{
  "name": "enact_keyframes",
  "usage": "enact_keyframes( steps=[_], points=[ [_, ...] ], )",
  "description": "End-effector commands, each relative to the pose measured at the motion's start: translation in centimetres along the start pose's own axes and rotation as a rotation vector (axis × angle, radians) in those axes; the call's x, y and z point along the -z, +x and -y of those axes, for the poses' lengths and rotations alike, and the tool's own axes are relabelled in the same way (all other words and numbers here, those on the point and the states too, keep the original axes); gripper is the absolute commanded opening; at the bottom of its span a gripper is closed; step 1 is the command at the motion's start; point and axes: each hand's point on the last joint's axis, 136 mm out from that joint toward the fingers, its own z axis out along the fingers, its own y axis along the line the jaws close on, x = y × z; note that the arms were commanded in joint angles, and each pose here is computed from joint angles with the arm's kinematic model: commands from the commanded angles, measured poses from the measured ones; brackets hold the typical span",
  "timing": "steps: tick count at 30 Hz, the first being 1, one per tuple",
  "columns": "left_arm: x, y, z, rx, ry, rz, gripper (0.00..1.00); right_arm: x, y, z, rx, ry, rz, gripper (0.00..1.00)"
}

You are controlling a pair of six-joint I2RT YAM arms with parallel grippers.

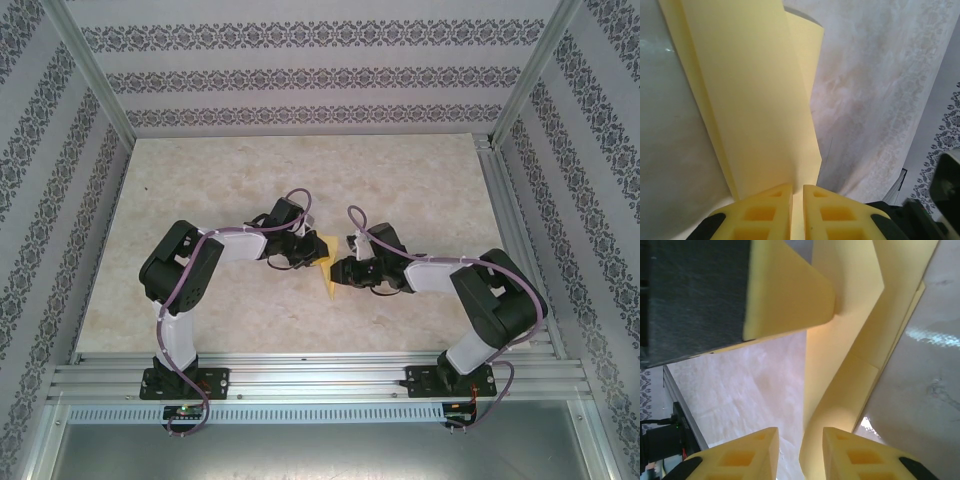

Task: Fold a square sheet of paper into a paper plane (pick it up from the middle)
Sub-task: Fold the wing for the fifth time at the center of the table.

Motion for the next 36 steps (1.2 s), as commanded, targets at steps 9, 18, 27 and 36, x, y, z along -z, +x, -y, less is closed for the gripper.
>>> enact_keyframes(
  steps=[9,18,27,36],
  points=[
    [-0.5,-1.0,1.6,-0.039,0.033,0.023,0.15,0.1,1.0,0.1,0.154,0.198,-0.032,0.37],
    [-0.7,-0.9,1.6,-0.033,0.035,0.014,0.15,-0.7,1.0,-0.3,0.177,0.204,-0.046,0.34],
    [-0.7,-0.9,1.6,-0.034,0.034,0.010,0.15,-1.1,0.9,-0.1,0.188,0.235,-0.063,0.28],
    [-0.7,-0.8,1.5,-0.037,0.028,0.008,0.14,-1.3,0.8,0.4,0.177,0.242,-0.064,0.13]
  ],
)
